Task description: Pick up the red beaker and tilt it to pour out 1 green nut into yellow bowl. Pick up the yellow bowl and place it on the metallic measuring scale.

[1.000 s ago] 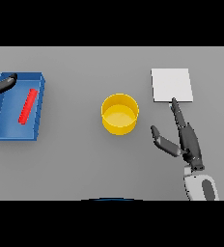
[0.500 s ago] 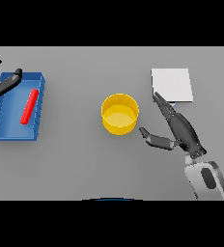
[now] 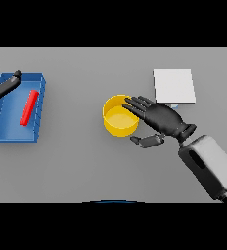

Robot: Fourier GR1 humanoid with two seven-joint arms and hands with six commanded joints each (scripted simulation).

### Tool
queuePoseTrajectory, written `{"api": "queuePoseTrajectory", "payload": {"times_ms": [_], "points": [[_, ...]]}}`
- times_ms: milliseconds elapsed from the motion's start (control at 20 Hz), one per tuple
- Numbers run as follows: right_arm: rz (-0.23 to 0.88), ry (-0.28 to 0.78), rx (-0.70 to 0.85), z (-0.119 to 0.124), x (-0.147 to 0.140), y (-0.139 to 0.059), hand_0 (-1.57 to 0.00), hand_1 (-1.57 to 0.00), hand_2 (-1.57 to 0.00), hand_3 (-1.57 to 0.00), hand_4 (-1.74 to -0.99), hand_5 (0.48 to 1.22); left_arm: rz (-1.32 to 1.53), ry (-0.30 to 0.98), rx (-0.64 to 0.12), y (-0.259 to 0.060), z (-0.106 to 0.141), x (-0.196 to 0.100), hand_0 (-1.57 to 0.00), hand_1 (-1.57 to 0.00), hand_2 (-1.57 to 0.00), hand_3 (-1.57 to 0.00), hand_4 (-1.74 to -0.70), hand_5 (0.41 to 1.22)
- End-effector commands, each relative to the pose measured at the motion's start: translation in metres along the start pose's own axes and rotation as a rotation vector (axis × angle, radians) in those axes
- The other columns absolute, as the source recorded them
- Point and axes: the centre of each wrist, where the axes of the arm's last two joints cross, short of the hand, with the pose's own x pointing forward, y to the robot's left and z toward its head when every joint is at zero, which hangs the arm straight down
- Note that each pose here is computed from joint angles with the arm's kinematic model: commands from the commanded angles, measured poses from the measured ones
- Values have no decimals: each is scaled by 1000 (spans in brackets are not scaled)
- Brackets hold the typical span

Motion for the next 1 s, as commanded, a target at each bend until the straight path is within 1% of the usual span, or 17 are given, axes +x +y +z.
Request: {"api": "queuePoseTrajectory", "payload": {"times_ms": [0,50,150,250,300,400,450,550,650,800,850,950], "points": [[21,-11,25,-6,1,1,1,1,1,1,-1161,643,-3,0,1,0,0,3,0,0,0,0,-805,691],[46,-35,55,-11,2,0,1,1,1,1,-1156,642,-5,-3,-4,1,-1,3,0,0,0,0,-805,692],[79,-42,103,-22,1,0,1,1,1,1,-1154,639,-4,4,1,2,-2,2,0,0,0,0,-805,695],[102,-53,166,-34,-1,0,1,1,1,1,-1157,644,-4,-3,-11,-2,-3,1,1,1,1,1,-808,696],[104,-64,195,-40,-1,2,1,1,1,1,-1155,646,-4,8,-4,-1,-4,0,1,1,1,1,-808,695],[134,-80,258,-44,-2,4,1,1,1,1,-1161,658,-3,11,-7,2,-4,0,1,1,1,1,-808,696],[149,-78,276,-52,3,5,1,1,1,1,-1159,663,-7,0,-1,3,-4,3,1,1,1,1,-805,701],[165,-80,322,-61,7,4,1,1,1,1,-1164,670,-12,7,-3,2,-3,-1,1,1,1,1,-807,700],[191,-62,365,-67,11,8,1,1,1,1,-1174,674,-18,3,-6,1,-5,-2,1,1,1,1,-801,703],[210,-44,400,-72,1,9,1,1,1,-4,-1184,676,-11,1,-1,4,-5,-2,1,1,1,1,-802,703],[211,-47,407,-76,4,11,1,1,1,-8,-1186,684,-21,-3,4,6,-3,-3,1,1,1,1,-797,704],[201,-45,420,-77,1,13,1,1,1,-22,-1195,708,-27,15,-2,5,-4,-5,1,1,1,1,-789,711]]}}
